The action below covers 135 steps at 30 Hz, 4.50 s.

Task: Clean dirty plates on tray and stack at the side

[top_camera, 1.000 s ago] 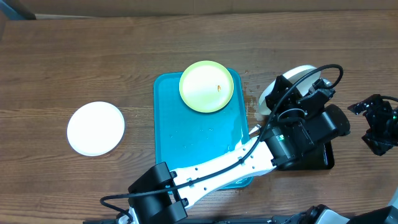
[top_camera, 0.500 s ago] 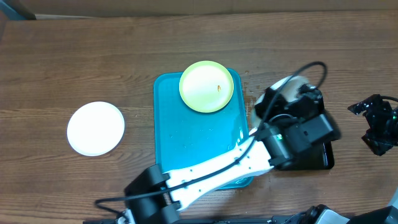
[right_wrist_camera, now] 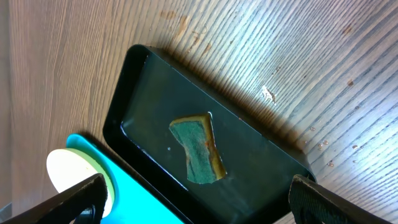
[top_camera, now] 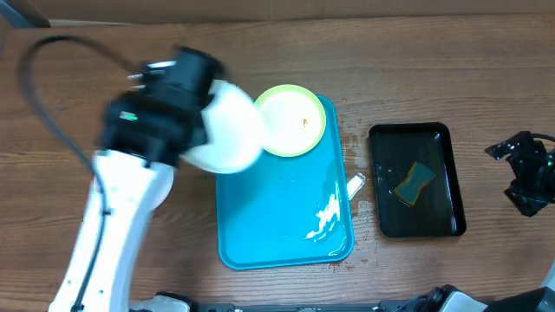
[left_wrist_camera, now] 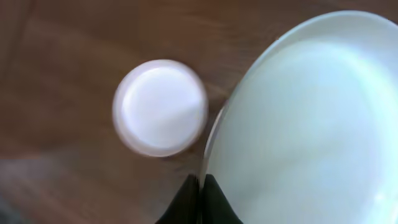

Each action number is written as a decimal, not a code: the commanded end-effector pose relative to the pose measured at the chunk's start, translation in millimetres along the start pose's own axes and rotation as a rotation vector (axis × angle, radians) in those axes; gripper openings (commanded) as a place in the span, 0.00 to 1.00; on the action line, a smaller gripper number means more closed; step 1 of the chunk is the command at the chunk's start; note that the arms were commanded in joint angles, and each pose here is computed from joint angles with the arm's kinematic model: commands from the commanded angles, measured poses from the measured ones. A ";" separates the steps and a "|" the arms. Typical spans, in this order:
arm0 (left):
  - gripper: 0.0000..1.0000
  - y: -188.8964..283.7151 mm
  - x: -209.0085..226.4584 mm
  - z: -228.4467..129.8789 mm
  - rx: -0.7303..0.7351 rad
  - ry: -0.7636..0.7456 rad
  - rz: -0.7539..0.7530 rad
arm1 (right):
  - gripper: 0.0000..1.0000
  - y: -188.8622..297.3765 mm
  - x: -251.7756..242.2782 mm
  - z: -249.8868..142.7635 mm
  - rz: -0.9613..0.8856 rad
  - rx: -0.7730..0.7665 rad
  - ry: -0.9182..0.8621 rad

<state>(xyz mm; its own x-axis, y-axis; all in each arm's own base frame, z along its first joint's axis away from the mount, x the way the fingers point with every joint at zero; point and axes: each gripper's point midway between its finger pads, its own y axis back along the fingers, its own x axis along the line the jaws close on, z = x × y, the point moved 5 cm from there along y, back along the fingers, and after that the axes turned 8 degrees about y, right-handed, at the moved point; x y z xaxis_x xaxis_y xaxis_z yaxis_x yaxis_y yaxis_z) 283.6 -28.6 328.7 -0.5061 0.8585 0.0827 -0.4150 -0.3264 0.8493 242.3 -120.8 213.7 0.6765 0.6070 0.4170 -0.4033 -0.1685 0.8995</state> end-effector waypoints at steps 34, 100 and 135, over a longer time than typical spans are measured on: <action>0.41 -153.0 130.5 6.8 0.267 0.410 -0.257 | 0.94 2.0 13.6 -1.7 0.088 0.009 0.099; 0.23 -162.3 -109.5 -150.7 0.709 -0.363 -0.194 | 0.62 -142.2 47.1 -88.7 -0.311 0.192 0.495; 0.58 -180.3 -119.4 -105.6 0.442 -0.409 -0.187 | 0.11 -174.5 19.3 -95.5 -0.366 0.166 0.462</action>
<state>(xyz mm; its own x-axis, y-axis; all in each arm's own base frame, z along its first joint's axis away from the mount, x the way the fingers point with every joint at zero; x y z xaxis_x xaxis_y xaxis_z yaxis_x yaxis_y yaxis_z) 330.4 -116.4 98.8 -0.1020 0.9944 0.0287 -0.0178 -0.0307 0.9994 284.2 -5.7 71.3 0.3519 0.9355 0.0314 -0.1131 0.0092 0.9935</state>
